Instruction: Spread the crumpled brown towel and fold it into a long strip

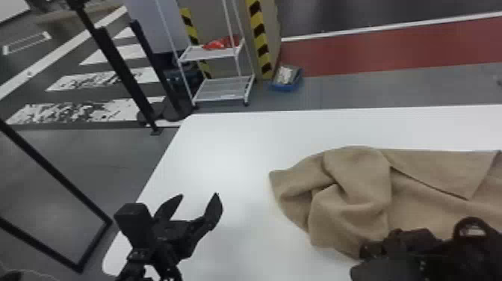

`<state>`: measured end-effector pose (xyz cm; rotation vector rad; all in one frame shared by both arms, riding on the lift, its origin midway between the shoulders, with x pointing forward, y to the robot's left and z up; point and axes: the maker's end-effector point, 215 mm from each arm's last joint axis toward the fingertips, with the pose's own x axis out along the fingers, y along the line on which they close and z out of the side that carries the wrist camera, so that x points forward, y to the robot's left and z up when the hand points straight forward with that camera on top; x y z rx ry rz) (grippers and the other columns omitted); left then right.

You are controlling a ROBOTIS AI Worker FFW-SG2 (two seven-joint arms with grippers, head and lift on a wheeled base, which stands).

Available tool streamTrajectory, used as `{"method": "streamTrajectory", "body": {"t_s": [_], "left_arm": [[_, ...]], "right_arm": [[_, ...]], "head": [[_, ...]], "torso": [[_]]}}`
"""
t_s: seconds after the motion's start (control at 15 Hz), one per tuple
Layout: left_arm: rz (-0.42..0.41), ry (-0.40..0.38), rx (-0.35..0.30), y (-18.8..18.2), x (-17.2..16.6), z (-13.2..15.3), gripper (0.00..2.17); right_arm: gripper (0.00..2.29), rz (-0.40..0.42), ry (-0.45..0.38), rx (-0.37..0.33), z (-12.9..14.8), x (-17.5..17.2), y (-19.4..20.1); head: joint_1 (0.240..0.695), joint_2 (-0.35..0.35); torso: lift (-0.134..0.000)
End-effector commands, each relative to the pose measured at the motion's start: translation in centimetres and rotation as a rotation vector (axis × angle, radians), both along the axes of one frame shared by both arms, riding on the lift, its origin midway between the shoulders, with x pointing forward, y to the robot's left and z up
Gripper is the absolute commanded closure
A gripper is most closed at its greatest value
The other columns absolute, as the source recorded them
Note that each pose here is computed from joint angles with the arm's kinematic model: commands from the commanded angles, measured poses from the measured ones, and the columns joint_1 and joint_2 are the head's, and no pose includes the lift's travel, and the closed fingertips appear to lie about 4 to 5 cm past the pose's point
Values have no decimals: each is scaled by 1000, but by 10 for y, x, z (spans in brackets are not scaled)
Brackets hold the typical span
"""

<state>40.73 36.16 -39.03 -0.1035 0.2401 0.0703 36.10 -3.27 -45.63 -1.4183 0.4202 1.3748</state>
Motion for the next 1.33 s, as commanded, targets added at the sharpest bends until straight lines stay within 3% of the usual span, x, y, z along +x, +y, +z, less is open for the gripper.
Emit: {"method": "streamTrajectory", "body": {"t_s": [0.0,0.13,0.33,0.47,0.53,0.8,0.93,1.0,1.07,1.13,1.27], "left_arm": [[3,1,-1,1,-1,-1,73],[3,-1,-3,1,0,0,73],[3,2,-3,1,-1,-1,73],[4,-4,-7,1,0,1,73],[4,-4,-8,1,0,2,76],[11,-4,-11,5,-2,2,73],[17,1,-15,8,-5,0,76],[18,0,-15,9,-5,1,76],[20,3,-17,10,-6,0,76],[17,2,-22,9,-5,-1,73],[17,-1,-31,7,-2,1,73]], "right_arm": [[1217,2,7,11,2,-1,2],[1298,10,26,94,14,-4,17],[1298,1,66,359,69,-3,53],[1298,16,75,473,97,-2,81],[1298,26,85,476,94,-3,88],[1298,111,195,381,30,-28,113],[1278,117,213,377,24,-32,117],[1028,107,221,375,22,-32,116],[296,91,241,393,23,-34,117],[-1,79,250,414,27,-34,117],[9,16,267,514,52,-23,109]], "head": [[695,350],[695,350],[695,350],[695,350],[695,350],[695,350],[695,350],[695,350],[695,350],[695,350],[695,350]], "torso": [[-125],[-125],[-125],[-125],[-125],[-125],[-125],[-125],[-125],[-125],[-125]]}}
